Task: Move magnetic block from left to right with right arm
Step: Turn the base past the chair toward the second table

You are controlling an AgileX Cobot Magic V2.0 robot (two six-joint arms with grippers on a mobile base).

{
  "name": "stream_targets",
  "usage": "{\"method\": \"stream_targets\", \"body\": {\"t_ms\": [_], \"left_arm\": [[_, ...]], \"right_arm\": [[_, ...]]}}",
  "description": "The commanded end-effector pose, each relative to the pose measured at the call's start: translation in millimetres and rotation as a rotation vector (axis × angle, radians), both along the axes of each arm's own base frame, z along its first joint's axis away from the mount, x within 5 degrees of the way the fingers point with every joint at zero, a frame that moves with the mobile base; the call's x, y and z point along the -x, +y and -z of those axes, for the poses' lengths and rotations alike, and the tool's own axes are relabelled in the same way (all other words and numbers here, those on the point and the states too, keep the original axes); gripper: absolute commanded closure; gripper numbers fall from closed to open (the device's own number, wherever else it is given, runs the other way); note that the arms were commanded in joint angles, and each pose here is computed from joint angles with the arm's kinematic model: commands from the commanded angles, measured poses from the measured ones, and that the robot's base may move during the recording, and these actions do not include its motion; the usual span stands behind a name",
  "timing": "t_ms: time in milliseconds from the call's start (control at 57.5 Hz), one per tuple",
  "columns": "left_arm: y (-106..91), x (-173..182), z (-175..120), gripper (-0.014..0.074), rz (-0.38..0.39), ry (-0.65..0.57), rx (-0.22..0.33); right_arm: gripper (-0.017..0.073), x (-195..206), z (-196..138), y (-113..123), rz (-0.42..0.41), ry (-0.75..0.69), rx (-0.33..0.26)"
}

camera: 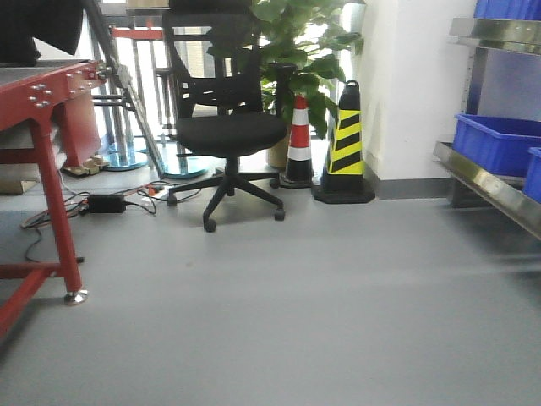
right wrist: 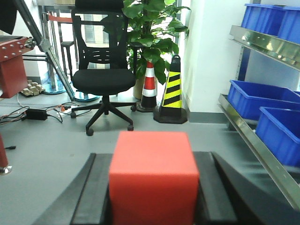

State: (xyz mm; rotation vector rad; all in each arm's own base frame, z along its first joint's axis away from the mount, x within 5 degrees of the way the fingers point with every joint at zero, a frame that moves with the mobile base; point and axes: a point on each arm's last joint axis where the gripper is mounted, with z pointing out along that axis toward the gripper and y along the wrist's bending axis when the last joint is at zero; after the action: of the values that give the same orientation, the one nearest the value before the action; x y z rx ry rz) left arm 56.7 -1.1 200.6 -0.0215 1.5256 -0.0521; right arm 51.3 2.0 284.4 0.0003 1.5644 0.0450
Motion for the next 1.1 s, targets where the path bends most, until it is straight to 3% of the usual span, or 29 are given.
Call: {"method": "stream_targets", "body": {"t_ms": [0,1078], "left_arm": [[0.5,1.1,-5.4,0.072,-0.005,-0.081,0.011],[0.5,1.1,-5.4,0.072,-0.005,-0.081,0.011]], "right_arm": [[0.0228,1.5,-16.6,-0.7,0.009,-0.106,0.004],[0.0228,1.5,-16.6,-0.7,0.009,-0.106,0.004]]}}
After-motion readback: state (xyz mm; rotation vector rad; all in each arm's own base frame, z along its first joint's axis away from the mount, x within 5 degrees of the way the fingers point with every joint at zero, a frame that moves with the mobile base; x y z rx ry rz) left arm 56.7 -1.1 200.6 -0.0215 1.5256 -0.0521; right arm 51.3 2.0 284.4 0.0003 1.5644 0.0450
